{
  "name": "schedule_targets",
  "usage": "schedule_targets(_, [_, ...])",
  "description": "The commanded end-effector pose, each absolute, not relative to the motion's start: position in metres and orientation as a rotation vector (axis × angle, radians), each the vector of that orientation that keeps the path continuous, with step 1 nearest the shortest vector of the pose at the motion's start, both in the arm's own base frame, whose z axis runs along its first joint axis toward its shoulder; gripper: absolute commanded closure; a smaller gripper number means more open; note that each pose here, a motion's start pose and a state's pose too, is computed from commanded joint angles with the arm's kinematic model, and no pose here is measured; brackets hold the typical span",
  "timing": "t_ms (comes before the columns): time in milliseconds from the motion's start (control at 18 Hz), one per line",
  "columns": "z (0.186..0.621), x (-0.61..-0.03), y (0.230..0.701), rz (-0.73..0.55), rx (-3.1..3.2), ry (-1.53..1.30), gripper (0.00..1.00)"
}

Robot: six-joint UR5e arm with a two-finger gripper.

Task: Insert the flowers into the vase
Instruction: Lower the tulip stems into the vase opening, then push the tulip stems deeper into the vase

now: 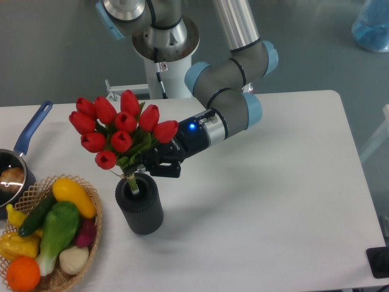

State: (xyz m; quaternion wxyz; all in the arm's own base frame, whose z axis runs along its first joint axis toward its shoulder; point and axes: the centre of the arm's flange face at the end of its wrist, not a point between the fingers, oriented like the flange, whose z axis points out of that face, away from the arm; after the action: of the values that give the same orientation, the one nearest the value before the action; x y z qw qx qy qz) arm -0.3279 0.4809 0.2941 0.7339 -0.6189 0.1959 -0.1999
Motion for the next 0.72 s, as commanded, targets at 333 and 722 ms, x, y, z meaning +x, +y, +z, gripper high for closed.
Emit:
schedule_targets(333, [0.282,-0.331,0.482,-0.437,-1.362,0.426,0.81])
schedule_targets(722, [0.272,-0.335,0.48,-0.429,-1.364,0.417,0.81])
